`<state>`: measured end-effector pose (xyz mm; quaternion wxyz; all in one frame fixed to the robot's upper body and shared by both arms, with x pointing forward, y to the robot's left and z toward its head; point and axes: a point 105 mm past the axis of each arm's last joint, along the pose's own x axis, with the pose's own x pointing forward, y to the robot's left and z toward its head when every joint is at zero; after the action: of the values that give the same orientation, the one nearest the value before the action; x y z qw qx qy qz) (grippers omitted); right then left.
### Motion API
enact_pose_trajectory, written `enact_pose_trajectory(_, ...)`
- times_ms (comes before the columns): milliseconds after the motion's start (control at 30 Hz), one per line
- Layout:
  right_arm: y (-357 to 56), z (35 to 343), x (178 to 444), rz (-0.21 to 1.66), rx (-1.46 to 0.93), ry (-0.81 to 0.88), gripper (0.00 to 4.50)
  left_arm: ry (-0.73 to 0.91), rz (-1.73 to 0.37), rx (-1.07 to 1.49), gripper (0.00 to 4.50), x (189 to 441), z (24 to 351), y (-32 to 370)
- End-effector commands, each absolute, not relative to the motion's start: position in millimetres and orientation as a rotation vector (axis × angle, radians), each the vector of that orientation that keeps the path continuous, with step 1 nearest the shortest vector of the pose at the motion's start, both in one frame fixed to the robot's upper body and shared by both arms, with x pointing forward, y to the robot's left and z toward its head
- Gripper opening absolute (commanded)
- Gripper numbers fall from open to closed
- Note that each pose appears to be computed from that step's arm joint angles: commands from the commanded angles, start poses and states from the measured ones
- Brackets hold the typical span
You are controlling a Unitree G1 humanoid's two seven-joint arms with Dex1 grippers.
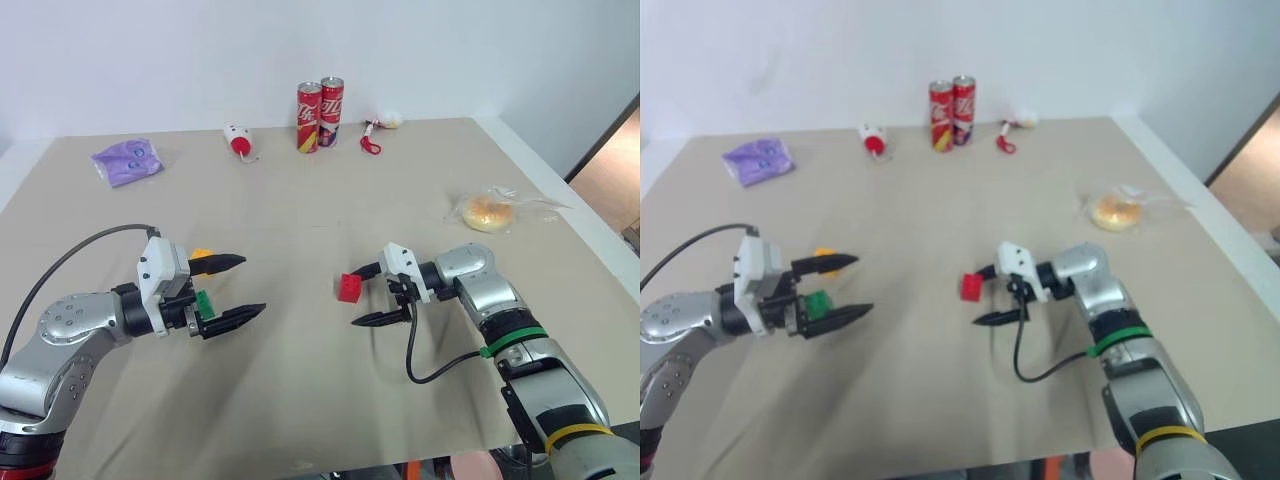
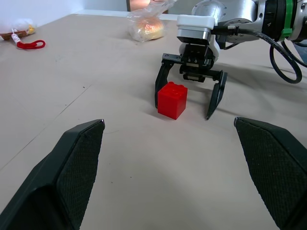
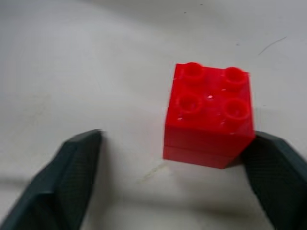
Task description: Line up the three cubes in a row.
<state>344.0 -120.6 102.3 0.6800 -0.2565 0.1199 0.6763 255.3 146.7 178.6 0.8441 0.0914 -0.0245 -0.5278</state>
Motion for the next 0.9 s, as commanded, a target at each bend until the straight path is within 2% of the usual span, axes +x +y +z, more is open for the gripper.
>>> enact_pose_trajectory(33,-134,112,353,1.465,-0.62,0.285,4.49,-0.084,-1.115,0.207,4.5,253,187,146)
enact_pose_trajectory(400,-141,123,360,1.443,-0.649,0.279,4.49,-0.089,-1.112,0.197,4.5,254,183,143)
enact_pose_trajectory(567,-170,131,365,1.386,-0.742,0.354,4.49,-0.084,-1.099,0.198,4.5,254,182,145)
enact_pose_trajectory(733,-207,167,381,1.227,-0.837,0.347,4.49,-0.086,-1.001,0.204,4.5,256,186,161)
enact_pose_trajectory(900,-193,245,407,1.057,-0.605,0.033,4.49,-0.124,-0.834,0.161,4.5,258,196,177)
